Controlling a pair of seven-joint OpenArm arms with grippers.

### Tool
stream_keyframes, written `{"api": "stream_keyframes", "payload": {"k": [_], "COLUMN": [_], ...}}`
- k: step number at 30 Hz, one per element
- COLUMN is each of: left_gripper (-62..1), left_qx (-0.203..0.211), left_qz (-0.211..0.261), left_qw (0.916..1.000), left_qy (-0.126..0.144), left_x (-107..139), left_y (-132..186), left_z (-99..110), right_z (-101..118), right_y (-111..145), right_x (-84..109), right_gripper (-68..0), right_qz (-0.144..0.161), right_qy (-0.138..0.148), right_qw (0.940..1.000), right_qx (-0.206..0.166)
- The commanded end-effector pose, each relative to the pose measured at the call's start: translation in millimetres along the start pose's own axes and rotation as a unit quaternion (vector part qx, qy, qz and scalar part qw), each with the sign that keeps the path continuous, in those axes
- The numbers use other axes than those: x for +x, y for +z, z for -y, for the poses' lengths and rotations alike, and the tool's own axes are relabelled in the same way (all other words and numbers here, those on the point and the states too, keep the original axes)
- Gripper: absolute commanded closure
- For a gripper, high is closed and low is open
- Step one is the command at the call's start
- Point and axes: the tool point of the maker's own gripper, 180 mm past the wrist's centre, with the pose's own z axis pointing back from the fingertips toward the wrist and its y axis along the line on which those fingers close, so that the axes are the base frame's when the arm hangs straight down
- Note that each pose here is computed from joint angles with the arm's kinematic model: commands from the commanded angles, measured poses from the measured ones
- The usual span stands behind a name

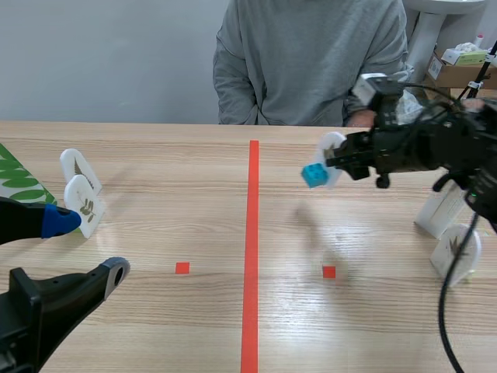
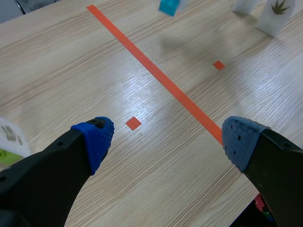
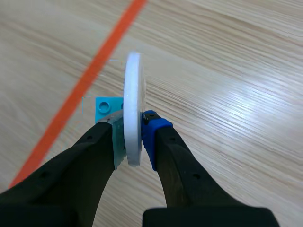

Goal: Do the leaf sorting experiment

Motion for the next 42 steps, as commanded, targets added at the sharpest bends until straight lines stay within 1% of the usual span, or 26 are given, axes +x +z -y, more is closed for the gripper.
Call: {"api": "stream_keyframes", "payload": {"k": [1, 4, 5, 8, 13, 17, 20, 21, 25, 27, 32, 39, 42], "left_gripper": [-49.3, -49.3, -49.3, -49.3, -49.3, -49.3, -49.3, -49.3, -49.3, -49.3, -49.3, -49.3, -49.3], "left_qx": [0.001, 0.001, 0.001, 0.0, 0.0, 0.0, 0.0, 0.0, 0.0, 0.0, 0.0, 0.0, 0.0], "left_qz": [0.008, 0.008, 0.009, 0.01, 0.01, 0.01, 0.01, 0.01, 0.01, 0.01, 0.01, 0.01, 0.01], "left_qw": [0.9999, 0.9999, 0.9999, 0.9999, 0.9999, 0.9999, 0.9999, 0.9999, 0.9999, 0.9999, 0.9999, 0.9999, 0.9999], "left_qy": [0.007, 0.007, 0.007, 0.007, 0.008, 0.008, 0.008, 0.008, 0.007, 0.007, 0.007, 0.007, 0.007], "left_x": [2.3, 2.5, 3.1, 3.4, 3.4, 3.3, 3.3, 3.3, 3.3, 3.3, 3.2, 3.2, 3.2], "left_y": [0.4, 0.4, 0.2, 0.3, 0.2, 0.2, 0.2, 0.2, 0.2, 0.2, 0.2, 0.2, 0.2], "left_z": [0.7, 0.6, 0.5, 0.5, 0.5, 0.5, 0.5, 0.5, 0.5, 0.5, 0.5, 0.5, 0.5], "right_z": [23.4, 51.3, 58.1, 72.2, 82.4, 82.7, 86.1, 87.9, 92.2, 91.9, 91.6, 91.7, 91.5], "right_y": [14.9, 36.2, 42.9, 56.8, 65.5, 65.8, 67.2, 67.9, 70.4, 70.7, 70.9, 71.0, 70.9], "right_x": [-2.7, -18.8, -24.7, -34.5, -44.9, -47.7, -52.2, -53.8, -61.0, -62.5, -63.9, -64.1, -64.1], "right_gripper": [-3.2, -3.2, -3.2, -2.4, -2.2, -2.2, -2.3, -3.4, -14.0, -17.3, -21.3, -36.9, -39.7], "right_qz": [0.002, -0.001, -0.002, 0.002, 0.004, 0.003, 0.0, -0.001, -0.004, -0.004, -0.002, -0.003, -0.003], "right_qy": [0.001, -0.02, -0.026, -0.04, -0.059, -0.061, -0.068, -0.071, -0.078, -0.078, -0.078, -0.077, -0.077], "right_qw": [0.9996, 0.9975, 0.9968, 0.9948, 0.9918, 0.9914, 0.9895, 0.9885, 0.9857, 0.9857, 0.9856, 0.9857, 0.9857], "right_qx": [-0.029, -0.067, -0.076, -0.094, -0.113, -0.116, -0.128, -0.134, -0.149, -0.15, -0.15, -0.15, -0.15]}}
